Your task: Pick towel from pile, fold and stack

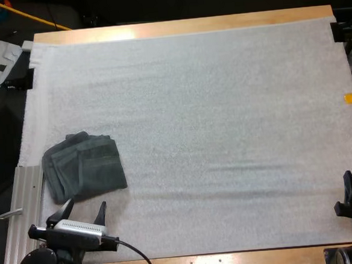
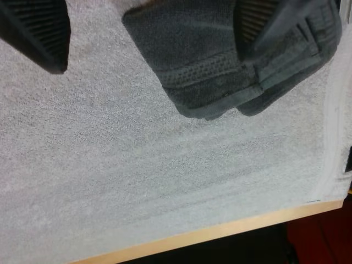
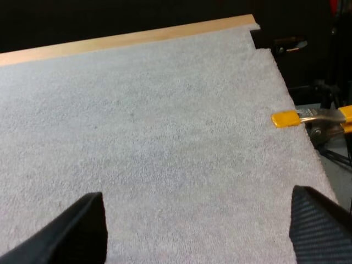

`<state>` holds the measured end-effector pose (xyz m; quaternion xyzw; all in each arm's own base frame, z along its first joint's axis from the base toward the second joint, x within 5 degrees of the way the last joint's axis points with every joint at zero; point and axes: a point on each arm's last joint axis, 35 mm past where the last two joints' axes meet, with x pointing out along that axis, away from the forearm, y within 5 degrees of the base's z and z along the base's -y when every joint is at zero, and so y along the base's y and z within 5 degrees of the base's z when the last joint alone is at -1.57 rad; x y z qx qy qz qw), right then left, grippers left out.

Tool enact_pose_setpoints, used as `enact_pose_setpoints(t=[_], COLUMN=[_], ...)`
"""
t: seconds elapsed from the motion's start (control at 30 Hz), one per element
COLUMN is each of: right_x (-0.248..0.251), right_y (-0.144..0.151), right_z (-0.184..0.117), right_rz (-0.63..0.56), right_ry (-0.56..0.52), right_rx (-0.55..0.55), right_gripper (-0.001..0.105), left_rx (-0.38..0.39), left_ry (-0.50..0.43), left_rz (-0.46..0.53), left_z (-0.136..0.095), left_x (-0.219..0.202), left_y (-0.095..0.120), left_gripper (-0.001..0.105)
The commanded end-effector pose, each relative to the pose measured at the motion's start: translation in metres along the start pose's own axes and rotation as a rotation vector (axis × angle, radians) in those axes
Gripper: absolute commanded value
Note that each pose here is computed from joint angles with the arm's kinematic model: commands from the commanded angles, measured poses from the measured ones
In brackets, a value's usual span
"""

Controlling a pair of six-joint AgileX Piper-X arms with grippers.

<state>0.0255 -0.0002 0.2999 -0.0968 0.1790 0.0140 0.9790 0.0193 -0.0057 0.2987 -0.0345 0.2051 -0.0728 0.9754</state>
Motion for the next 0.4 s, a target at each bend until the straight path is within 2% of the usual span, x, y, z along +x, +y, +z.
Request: enact_pose_setpoints(t=[0.0, 0.37], right_x=[0.0050, 0.0135], right_y=[0.0002, 0.0019], right_z=[-0.0017, -0.0104], right_rz=[-0.001, 0.006], right_ry=[0.019, 0.053], right_rx=[0.002, 0.006], right_gripper=[0.067, 0.066], left_rx=[-0.004, -0.008], left_ry=[0.000, 0.003], left_rz=[-0.005, -0.004], left_z=[0.0016, 0.0004], left_x=[0.0035, 0.0054], left_y=[0.0004, 0.0008], left_gripper=[0.061, 0.061])
